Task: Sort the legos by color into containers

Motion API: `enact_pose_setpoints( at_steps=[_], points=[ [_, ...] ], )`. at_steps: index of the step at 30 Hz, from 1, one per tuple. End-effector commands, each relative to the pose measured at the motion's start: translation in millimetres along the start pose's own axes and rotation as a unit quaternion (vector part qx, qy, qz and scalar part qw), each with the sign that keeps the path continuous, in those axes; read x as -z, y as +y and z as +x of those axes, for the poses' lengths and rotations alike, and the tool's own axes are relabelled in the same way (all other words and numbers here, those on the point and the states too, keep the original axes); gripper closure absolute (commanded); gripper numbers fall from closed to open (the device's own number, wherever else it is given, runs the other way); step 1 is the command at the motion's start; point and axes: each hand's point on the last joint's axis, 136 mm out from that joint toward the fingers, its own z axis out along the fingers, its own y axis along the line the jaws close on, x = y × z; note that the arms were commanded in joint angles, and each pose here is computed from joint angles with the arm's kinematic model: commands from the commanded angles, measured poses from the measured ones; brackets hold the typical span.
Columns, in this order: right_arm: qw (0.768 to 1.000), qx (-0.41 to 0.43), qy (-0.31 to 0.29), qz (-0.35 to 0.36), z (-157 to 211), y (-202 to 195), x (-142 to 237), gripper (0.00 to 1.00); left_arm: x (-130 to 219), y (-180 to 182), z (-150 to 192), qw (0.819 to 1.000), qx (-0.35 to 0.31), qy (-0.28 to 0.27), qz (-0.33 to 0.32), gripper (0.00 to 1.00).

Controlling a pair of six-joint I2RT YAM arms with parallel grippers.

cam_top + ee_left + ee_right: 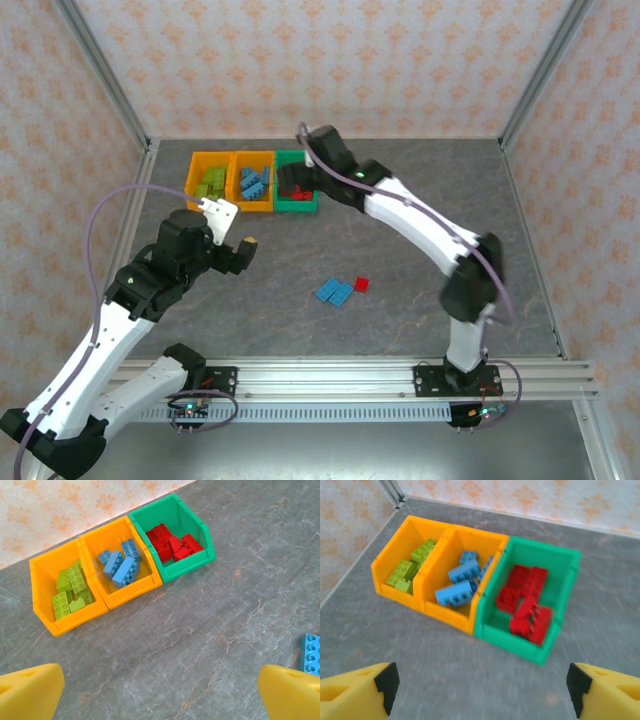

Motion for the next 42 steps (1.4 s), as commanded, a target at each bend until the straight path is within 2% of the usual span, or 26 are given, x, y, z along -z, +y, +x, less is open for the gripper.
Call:
enact_pose_setpoints(
  at_steps=[1, 4, 7, 10, 13, 18, 26, 34, 38, 42],
  points=[
    [0.999, -0.037, 0.030, 0.006, 54.0, -6.1, 35.7, 0.11, -1.3, -16.7, -5.2, 0.999, -0.003, -0.015, 0.049, 0.00],
    [0.997, -0.045, 0.060, 0.023, 108.5, -9.9, 59.9, 0.11, 1.2, -42.6, -7.0, 0.992, -0.023, -0.023, 0.124, 0.00],
    [0.993, -0.031, 0.114, 0.028, 164.8, -5.7, 71.6, 0.11, 1.8, -58.1, -6.0, 0.985, -0.034, -0.019, 0.167, 0.00],
    [0.983, 0.036, 0.179, 0.034, 211.7, -3.0, 70.8, 0.11, 1.3, -64.6, -5.5, 0.982, -0.040, -0.013, 0.186, 0.00],
    [0.966, 0.105, 0.233, 0.038, 237.9, 1.9, 57.9, 0.09, -0.8, -61.5, -4.1, 0.984, -0.039, -0.010, 0.176, 0.00],
    [0.941, 0.183, 0.273, 0.078, 255.4, -7.7, 24.6, 0.00, -1.0, -54.4, -0.1, 0.987, -0.041, -0.005, 0.154, 0.00],
    [0.929, 0.196, 0.306, 0.072, 277.9, -11.3, -16.7, 0.01, -4.5, -49.6, 2.7, 0.990, -0.044, 0.005, 0.137, 0.00],
    [0.925, 0.181, 0.327, 0.067, 294.7, -14.6, -34.4, 0.15, -4.9, -49.5, 3.7, 0.990, -0.045, 0.007, 0.134, 0.00],
    [0.920, 0.179, 0.341, 0.076, 302.0, -18.3, -36.8, 0.27, -3.4, -49.3, 3.4, 0.990, -0.047, 0.005, 0.132, 0.00],
    [0.930, 0.168, 0.320, 0.075, 291.1, -16.1, -31.8, 0.41, -2.7, -48.4, 3.4, 0.990, -0.048, 0.003, 0.129, 0.00]
  ],
)
